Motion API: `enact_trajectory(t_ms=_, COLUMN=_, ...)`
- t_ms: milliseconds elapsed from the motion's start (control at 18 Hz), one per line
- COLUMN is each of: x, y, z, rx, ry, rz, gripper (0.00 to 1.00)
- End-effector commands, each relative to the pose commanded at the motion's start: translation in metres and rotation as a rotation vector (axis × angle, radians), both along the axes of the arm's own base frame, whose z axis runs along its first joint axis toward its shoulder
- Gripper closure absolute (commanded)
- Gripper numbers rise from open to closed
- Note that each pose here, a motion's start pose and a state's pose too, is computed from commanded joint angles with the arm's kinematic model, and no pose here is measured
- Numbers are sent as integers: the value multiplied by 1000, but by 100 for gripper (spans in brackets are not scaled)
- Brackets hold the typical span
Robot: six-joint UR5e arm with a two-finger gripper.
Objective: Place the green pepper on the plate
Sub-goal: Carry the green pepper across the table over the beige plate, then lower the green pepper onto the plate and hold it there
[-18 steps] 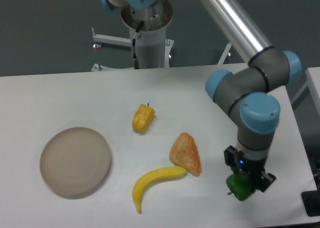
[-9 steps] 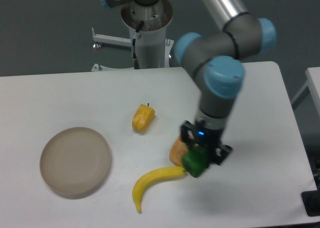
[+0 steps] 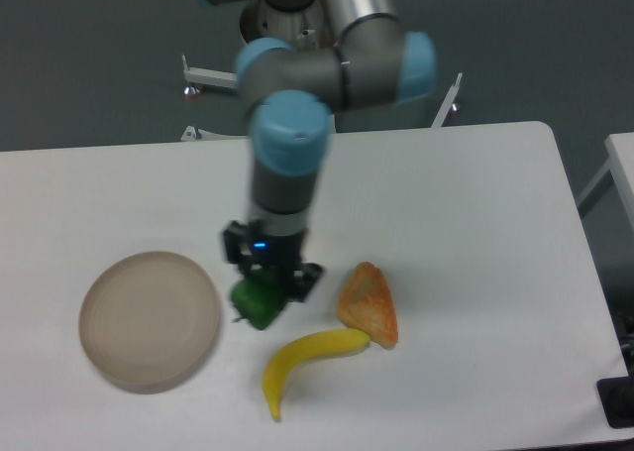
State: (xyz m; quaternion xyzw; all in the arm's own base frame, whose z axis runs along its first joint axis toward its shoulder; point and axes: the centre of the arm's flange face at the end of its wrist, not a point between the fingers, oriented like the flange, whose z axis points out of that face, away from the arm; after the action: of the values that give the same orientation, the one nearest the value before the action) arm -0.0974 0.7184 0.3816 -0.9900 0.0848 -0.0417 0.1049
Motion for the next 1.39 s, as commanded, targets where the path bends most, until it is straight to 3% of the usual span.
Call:
enact_trajectory(t_ms=222, x=49, y=13, z=-34, rx=-24, ry=-7, rz=61, gripper=64)
enact_trajectory(t_ms=611, x=84, y=22, z=-99, rx=-31, ry=33, rz=125, gripper=64)
enact_trajectory(t_ms=1389, x=87, y=20, z=-119, rx=-58, ry=36, rz=107, gripper=64)
